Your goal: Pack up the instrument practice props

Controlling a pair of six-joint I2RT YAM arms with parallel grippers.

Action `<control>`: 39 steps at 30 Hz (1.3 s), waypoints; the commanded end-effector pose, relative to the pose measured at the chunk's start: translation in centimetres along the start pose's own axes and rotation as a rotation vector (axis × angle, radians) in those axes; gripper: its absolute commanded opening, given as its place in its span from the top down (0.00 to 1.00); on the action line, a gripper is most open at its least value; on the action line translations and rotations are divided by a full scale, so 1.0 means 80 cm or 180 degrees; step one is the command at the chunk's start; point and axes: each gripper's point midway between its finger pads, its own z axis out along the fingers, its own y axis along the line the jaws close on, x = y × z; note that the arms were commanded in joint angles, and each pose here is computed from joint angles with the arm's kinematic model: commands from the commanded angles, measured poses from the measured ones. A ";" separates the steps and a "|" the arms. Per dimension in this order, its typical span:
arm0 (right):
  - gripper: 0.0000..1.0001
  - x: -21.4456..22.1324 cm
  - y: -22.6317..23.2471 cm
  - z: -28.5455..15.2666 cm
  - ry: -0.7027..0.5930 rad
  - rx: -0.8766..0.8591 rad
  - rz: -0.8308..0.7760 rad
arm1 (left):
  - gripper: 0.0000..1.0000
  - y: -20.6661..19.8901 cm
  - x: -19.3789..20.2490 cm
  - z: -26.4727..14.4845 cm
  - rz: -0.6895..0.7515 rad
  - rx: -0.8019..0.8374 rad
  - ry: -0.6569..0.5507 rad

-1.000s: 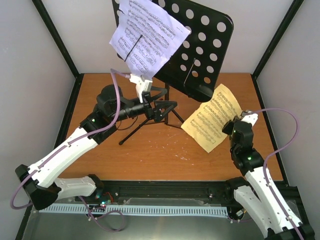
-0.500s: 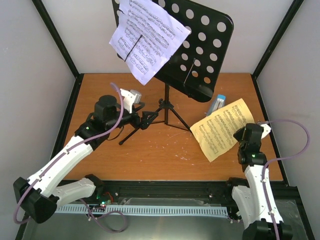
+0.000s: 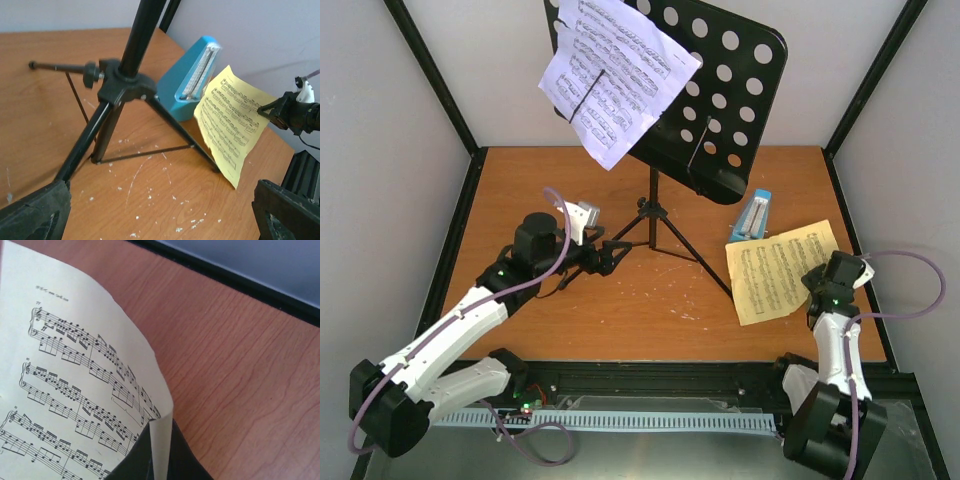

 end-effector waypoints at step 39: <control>0.02 -0.055 0.034 -0.057 -0.0463 -0.0545 -0.0120 | 0.39 0.102 0.050 0.136 0.0464 -0.0270 0.0128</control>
